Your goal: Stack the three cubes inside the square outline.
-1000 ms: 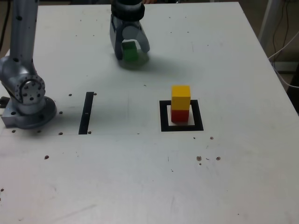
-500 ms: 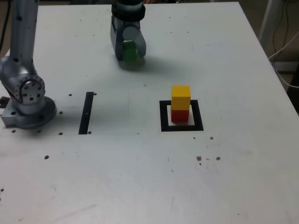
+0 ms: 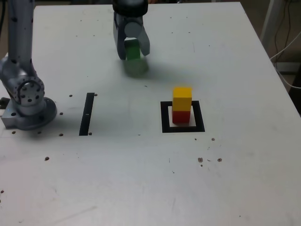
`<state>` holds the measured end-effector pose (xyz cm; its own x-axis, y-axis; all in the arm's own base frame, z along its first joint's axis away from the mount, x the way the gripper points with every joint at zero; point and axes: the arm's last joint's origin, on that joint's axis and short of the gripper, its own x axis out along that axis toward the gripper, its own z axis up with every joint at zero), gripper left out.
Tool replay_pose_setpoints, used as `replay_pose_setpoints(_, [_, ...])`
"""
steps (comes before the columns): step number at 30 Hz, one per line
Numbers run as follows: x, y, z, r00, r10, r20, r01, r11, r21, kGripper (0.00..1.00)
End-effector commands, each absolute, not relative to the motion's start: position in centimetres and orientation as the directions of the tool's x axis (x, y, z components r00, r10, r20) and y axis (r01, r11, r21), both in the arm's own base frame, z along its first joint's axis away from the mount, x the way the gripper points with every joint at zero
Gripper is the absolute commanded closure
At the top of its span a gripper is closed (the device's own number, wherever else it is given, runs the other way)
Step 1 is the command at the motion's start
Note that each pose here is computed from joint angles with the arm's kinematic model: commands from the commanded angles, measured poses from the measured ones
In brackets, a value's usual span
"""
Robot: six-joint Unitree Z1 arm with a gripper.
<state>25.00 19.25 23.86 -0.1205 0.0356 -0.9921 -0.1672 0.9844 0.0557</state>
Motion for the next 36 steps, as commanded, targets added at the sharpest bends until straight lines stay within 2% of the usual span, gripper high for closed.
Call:
replay_pose_setpoints(1, [25.6, 17.5, 25.5, -0.086, 0.043, -0.9954, -0.139, 0.989, 0.055, 0.74])
replay_pose_setpoints(4, [26.6, 14.5, 27.6, -0.062, 0.050, -0.9969, -0.101, 0.993, 0.056, 0.74])
replay_pose_setpoints(9, [28.4, 9.1, 31.2, -0.050, 0.064, -0.9967, -0.028, 0.997, 0.065, 0.74])
replay_pose_setpoints(15, [29.9, 4.5, 33.6, -0.018, 0.065, -0.9977, 0.024, 0.998, 0.064, 0.74])
replay_pose_setpoints(22, [30.9, 0.9, 34.2, -0.013, 0.040, -0.9991, 0.047, 0.998, 0.039, 0.74])
replay_pose_setpoints(29, [31.7, -0.8, 33.6, -0.038, 0.017, -0.9991, 0.063, 0.998, 0.015, 0.74])
replay_pose_setpoints(36, [33.2, -2.9, 33.3, -0.028, 0.025, -0.9993, 0.090, 0.996, 0.022, 0.74])
